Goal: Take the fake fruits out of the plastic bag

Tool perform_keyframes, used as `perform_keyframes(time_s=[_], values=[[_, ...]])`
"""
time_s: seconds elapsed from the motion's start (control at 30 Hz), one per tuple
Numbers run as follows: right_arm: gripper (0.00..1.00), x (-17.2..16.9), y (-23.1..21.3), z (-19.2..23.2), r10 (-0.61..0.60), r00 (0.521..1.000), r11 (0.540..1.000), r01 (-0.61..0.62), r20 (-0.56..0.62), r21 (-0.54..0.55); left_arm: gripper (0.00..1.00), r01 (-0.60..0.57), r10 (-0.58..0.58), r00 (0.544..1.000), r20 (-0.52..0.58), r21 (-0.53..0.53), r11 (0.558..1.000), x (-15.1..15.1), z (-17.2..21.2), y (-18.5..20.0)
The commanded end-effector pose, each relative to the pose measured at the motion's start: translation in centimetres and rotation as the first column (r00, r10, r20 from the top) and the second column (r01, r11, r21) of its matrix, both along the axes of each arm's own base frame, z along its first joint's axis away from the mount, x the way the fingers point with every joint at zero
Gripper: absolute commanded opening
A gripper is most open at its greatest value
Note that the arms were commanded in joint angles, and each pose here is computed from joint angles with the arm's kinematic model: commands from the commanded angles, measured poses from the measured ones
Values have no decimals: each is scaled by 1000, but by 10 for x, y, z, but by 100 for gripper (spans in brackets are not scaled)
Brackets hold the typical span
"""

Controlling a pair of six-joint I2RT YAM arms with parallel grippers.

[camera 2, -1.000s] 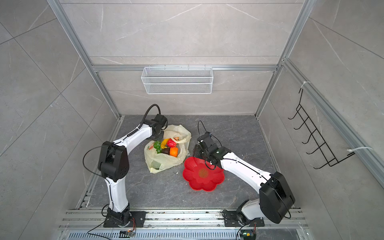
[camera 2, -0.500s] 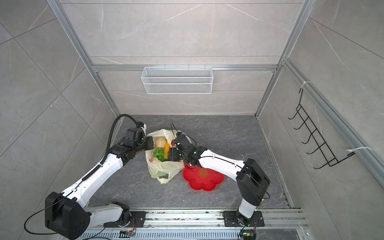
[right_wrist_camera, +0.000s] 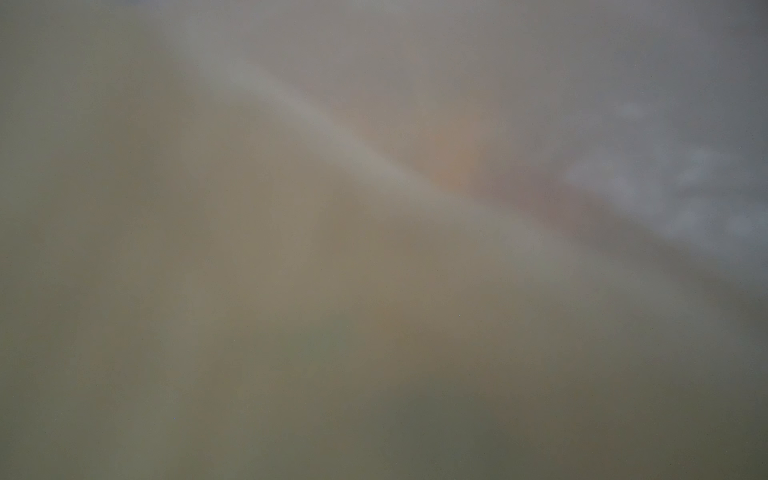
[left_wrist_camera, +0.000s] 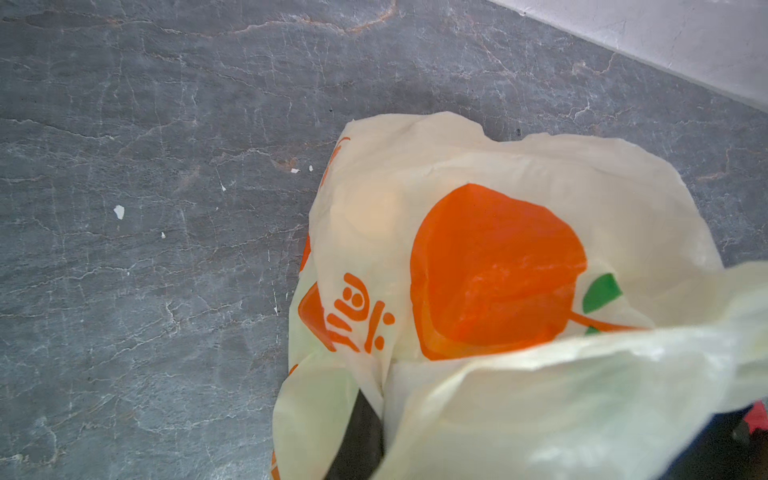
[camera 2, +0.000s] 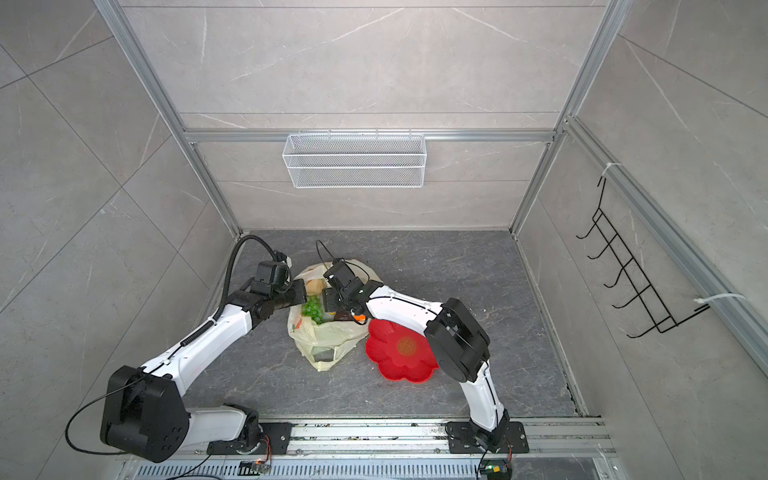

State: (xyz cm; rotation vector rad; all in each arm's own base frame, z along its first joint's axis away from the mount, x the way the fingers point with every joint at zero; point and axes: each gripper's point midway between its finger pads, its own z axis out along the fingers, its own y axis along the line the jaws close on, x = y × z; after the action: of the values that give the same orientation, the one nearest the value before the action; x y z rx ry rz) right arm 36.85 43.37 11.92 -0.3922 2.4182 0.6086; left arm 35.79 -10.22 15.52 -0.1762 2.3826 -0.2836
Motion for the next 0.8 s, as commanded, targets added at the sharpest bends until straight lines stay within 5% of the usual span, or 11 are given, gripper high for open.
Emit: perform_keyframes(time_s=[0.0, 0.43, 0.47, 0.5, 0.77], values=[[65, 1, 25, -3, 62, 998, 998, -62, 14, -6, 0, -94, 95, 992, 79, -9, 995, 5, 18, 21], [78, 54, 68, -34, 38, 995, 997, -33, 90, -64, 0, -159, 156, 985, 79, 42, 986, 6, 3, 43], [94, 57, 69, -36, 32, 995, 997, -26, 92, -73, 0, -160, 156, 984, 83, 41, 986, 6, 2, 44], [97, 61, 70, -39, 26, 995, 996, -18, 95, -85, 0, -159, 156, 984, 85, 40, 986, 6, 0, 43], [96, 72, 89, -58, 53, 995, 997, -47, 83, -68, 0, -220, 217, 973, 82, 33, 975, -8, -14, 51]])
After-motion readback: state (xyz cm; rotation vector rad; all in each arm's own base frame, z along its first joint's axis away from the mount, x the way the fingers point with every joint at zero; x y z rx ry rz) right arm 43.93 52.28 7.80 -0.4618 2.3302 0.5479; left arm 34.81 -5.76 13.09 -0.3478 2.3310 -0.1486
